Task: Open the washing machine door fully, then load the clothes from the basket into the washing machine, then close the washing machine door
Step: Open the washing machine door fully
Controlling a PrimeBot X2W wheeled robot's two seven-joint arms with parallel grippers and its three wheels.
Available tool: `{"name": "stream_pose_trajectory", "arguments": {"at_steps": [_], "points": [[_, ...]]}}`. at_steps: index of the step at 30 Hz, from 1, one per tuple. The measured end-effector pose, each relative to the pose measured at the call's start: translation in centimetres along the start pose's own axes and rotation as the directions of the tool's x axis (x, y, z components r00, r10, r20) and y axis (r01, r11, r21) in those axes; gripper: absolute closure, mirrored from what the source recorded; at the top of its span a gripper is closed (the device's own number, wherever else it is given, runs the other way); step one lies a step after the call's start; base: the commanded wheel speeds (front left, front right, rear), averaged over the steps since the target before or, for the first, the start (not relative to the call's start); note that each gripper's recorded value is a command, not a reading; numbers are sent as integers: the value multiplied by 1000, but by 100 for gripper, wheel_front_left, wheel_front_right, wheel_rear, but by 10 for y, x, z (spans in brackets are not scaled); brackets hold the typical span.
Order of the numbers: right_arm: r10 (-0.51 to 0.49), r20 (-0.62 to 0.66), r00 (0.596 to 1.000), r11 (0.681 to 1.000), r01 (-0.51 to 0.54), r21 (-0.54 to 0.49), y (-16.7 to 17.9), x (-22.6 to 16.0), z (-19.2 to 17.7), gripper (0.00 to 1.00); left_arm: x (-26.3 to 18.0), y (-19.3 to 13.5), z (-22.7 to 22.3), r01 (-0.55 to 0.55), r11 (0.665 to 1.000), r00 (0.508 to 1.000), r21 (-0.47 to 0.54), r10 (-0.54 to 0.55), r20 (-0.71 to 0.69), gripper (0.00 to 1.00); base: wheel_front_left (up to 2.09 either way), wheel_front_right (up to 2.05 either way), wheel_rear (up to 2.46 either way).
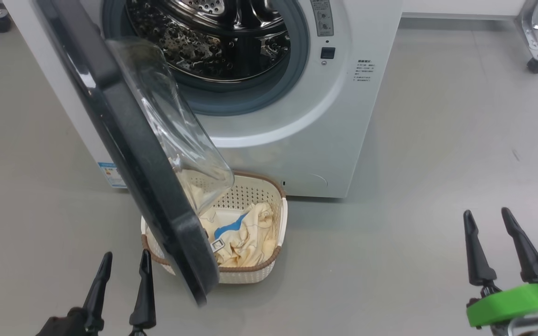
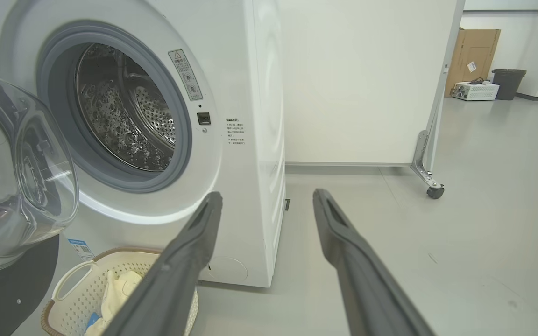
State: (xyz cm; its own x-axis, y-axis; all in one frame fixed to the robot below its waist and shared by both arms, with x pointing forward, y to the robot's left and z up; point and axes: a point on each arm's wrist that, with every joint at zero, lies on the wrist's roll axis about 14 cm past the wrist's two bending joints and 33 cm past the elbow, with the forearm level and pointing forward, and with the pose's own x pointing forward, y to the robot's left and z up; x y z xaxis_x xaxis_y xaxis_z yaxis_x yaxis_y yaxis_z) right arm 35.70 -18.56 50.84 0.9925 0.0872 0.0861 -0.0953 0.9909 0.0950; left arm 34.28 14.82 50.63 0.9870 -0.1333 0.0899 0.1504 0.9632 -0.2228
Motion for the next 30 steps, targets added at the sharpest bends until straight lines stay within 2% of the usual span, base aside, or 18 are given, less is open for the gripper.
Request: {"name": "stream_pose_trajectory", "arguments": {"at_steps": [7, 18, 20, 30], "points": [[-74, -25, 997, 997, 74, 0, -16, -18, -7, 0, 1, 0, 2, 5, 1000, 1000, 6, -5, 4, 0, 0, 0, 0], [-90, -32, 995, 996, 91, 12, -18, -20, -10, 0, -2, 3, -6, -5, 1000, 1000, 4, 5, -21, 0, 0, 0, 0], [-89, -32, 996, 996, 89, 13, -17, -20, -10, 0, -3, 4, -9, -9, 1000, 999, 4, 9, -32, 100, 0, 0, 0], [-83, -31, 996, 996, 84, 14, -15, -19, -10, 0, -7, 23, -9, -63, 998, 997, 30, 64, -36, 100, 0, 0, 0]]}}
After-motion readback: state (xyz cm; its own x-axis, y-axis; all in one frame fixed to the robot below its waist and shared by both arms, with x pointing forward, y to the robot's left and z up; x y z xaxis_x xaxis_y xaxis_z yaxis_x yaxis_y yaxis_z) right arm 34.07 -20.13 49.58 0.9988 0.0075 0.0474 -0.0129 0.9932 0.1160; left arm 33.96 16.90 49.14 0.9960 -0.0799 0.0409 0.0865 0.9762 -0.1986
